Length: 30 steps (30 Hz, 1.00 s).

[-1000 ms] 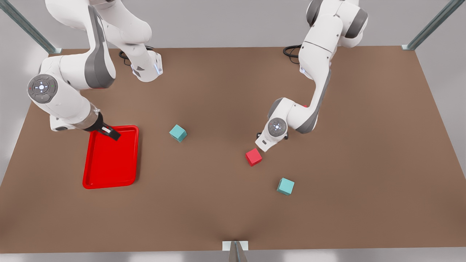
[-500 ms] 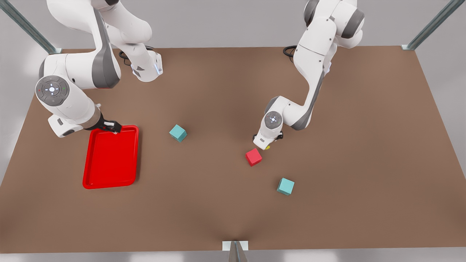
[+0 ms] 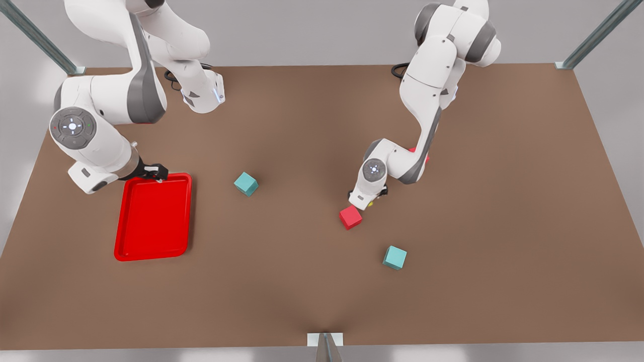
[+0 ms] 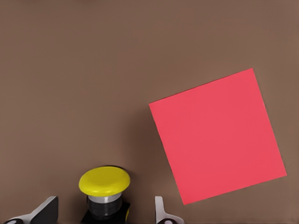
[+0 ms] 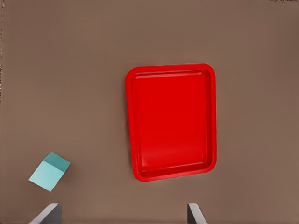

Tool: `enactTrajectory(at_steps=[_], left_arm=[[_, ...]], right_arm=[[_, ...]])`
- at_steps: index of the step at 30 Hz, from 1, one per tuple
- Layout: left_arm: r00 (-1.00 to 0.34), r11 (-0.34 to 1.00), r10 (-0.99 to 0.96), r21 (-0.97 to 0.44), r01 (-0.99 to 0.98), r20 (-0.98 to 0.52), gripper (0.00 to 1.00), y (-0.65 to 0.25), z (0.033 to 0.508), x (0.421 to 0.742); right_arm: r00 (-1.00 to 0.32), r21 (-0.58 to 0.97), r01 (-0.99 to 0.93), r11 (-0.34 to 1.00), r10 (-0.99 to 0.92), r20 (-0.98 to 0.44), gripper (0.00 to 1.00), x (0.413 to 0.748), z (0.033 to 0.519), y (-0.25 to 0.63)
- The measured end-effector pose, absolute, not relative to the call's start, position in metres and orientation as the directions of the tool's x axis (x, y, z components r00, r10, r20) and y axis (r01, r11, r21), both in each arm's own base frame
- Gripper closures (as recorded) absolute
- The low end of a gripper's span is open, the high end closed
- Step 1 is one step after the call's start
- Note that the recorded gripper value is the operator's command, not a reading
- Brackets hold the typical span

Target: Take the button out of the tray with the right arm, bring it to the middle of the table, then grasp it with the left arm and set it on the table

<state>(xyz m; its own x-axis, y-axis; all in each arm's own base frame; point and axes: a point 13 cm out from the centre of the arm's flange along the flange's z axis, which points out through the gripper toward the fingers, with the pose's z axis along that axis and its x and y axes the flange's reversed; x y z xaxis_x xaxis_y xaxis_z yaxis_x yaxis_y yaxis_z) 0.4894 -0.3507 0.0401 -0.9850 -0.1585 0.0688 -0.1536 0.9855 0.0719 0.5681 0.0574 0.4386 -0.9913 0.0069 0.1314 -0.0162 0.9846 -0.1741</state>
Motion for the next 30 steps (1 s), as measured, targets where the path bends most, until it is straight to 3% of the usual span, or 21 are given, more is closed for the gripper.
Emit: enactTrajectory(at_steps=[14, 19, 30], left_arm=[[-0.984, 0.985, -0.166, 0.068, -0.161, 0.068, 0.00, -0.347, 0.042, 0.488], [-0.985, 0.985, -0.163, 0.063, -0.159, 0.064, 0.25, -0.348, 0.044, 0.490], [-0.985, 0.985, -0.162, 0.066, -0.158, 0.066, 0.52, -0.343, 0.042, 0.492]], right_arm=[[-0.986, -0.158, -0.082, 0.984, -0.056, 0.158, 0.00, 0.569, 0.437, 0.065], [-0.984, -0.158, -0.092, 0.983, -0.066, 0.165, 0.00, 0.568, 0.437, 0.064], [-0.982, -0.158, -0.109, 0.981, -0.081, 0.169, 0.00, 0.567, 0.437, 0.063]])
